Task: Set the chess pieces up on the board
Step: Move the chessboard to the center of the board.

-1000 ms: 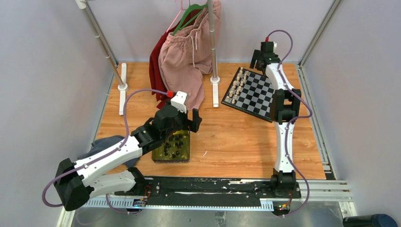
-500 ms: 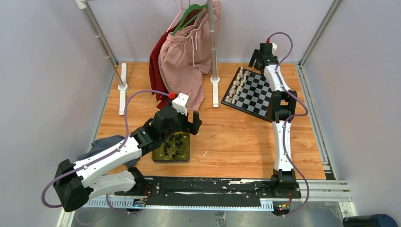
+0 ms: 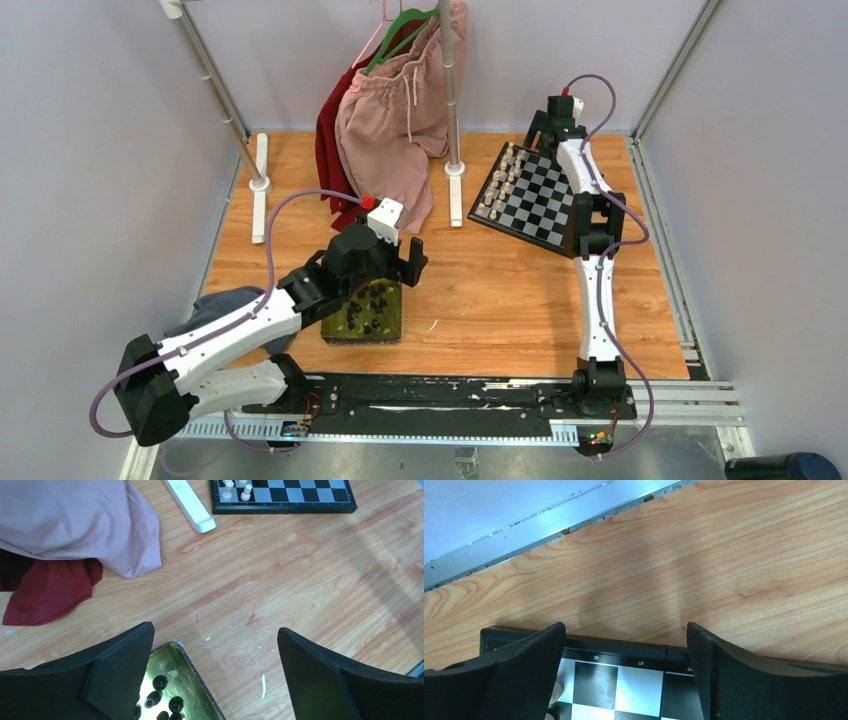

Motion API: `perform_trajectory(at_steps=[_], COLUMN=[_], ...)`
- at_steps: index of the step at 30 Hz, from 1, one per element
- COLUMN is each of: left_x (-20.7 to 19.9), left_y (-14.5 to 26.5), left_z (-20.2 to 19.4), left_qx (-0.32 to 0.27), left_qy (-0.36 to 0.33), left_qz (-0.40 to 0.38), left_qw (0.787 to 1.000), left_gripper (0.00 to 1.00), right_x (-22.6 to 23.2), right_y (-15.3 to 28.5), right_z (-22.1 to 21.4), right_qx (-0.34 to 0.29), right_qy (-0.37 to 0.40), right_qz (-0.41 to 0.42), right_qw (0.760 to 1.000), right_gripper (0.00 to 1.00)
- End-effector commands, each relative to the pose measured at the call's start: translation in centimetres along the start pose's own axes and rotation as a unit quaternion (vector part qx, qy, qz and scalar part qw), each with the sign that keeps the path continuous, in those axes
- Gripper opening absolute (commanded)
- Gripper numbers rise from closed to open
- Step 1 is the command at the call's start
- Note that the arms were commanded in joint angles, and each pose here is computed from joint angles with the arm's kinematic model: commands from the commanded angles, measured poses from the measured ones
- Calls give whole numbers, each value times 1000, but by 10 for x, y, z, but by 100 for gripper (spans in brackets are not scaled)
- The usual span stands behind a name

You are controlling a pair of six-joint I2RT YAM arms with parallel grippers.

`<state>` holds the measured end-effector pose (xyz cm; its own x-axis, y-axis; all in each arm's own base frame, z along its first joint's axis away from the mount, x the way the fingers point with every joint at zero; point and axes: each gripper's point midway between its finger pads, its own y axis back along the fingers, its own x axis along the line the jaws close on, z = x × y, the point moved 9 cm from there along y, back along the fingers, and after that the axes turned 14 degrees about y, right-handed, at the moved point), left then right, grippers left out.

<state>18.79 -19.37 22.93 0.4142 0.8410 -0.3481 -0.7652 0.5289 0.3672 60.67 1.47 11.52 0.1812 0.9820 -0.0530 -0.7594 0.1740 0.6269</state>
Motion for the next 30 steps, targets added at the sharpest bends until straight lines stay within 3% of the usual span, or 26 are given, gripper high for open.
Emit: perform_trajectory(at_steps=[1, 30], left_x=[-1, 10], left_y=[0, 9], left_z=[6, -11], left_qx=[-11, -2], left_qy=[-4, 15], left_qz=[-5, 13], left_qw=[1000, 1000], left_gripper=[100, 100], right_x=[-10, -13], right_y=[-4, 10], right_z=[-11, -44], right_qx=[30, 107], right_qy=[-1, 17], right_qz=[-8, 12], right_qw=[1000, 994], right_gripper=[95, 95])
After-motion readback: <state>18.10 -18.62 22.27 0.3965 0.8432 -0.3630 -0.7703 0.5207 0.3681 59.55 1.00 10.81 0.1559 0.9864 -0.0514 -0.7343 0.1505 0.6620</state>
